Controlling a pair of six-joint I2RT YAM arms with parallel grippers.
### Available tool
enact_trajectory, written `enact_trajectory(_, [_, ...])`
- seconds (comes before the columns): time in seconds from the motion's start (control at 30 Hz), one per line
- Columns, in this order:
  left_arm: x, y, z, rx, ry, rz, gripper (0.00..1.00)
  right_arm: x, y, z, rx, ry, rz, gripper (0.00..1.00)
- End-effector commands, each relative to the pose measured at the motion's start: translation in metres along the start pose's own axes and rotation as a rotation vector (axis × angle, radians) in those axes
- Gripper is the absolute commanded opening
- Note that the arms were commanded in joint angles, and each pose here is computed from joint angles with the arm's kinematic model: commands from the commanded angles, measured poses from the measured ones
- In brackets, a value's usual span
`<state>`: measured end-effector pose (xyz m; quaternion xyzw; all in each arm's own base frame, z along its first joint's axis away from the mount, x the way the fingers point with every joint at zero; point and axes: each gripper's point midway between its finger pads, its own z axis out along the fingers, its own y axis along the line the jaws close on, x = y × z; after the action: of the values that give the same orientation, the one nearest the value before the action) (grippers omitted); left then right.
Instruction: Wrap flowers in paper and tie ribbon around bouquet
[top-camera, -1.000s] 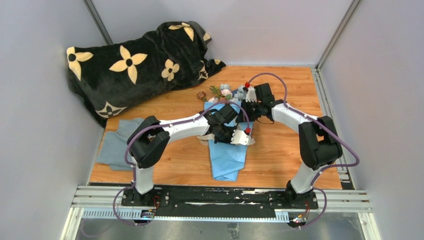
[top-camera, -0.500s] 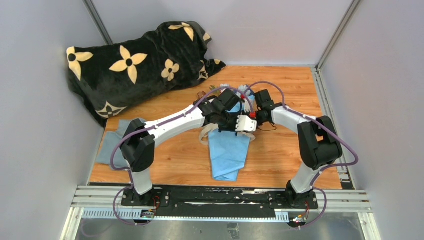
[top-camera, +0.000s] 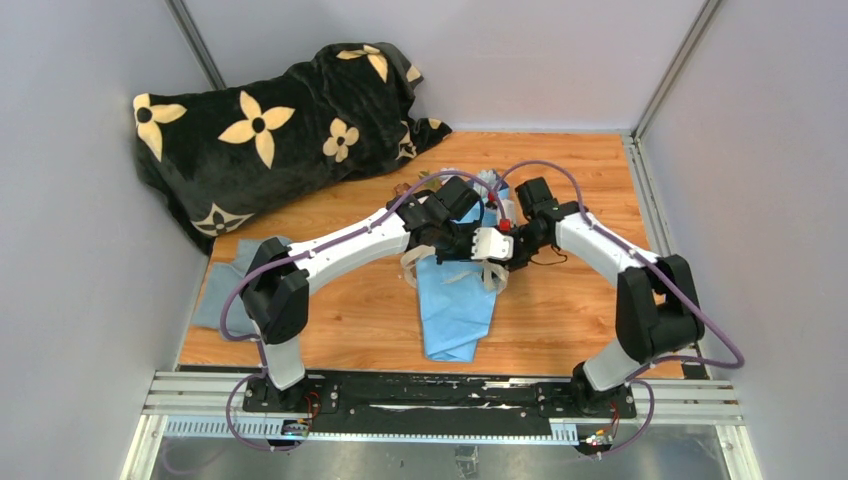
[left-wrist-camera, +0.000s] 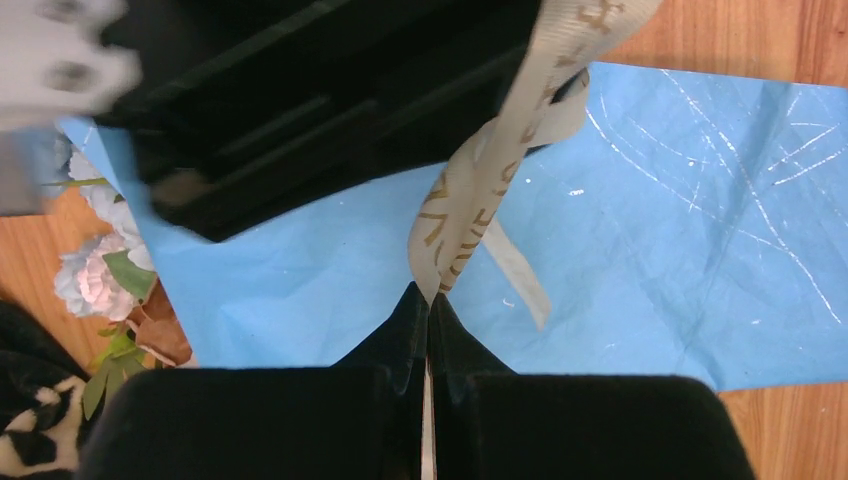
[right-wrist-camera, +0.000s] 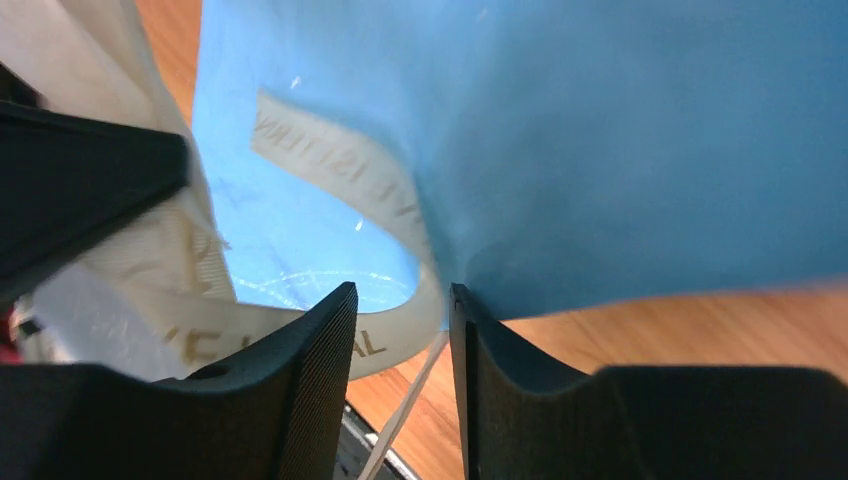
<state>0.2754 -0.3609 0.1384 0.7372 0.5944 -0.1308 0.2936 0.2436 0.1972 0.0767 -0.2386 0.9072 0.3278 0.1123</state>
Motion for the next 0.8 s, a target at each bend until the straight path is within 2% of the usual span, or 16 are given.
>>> enact_trajectory(0.0, [0.007,-0.002,0.0,0.002,0.009,-0.028,0.0,-0.025,-0.025,-0.041,0.25,-0.079,0.002,0.45])
enact_trajectory(0.1, [0.006,-0.001,0.001,0.005,-0.002,-0.043,0.0,-0.033,-0.038,-0.056,0.349,-0.102,0.003,0.46])
enact_trajectory(0.37, [0.006,-0.002,0.006,0.022,-0.019,-0.074,0.0,-0.038,-0.058,-0.069,0.467,-0.103,0.058,0.47])
enact_trajectory(0.57, [0.01,-0.003,0.017,0.035,-0.009,-0.089,0.0,-0.04,-0.105,-0.077,0.684,-0.092,0.106,0.47])
enact_trajectory(0.77, [0.014,0.0,0.023,0.037,-0.004,-0.111,0.0,-0.066,-0.128,-0.096,0.812,-0.223,0.116,0.48])
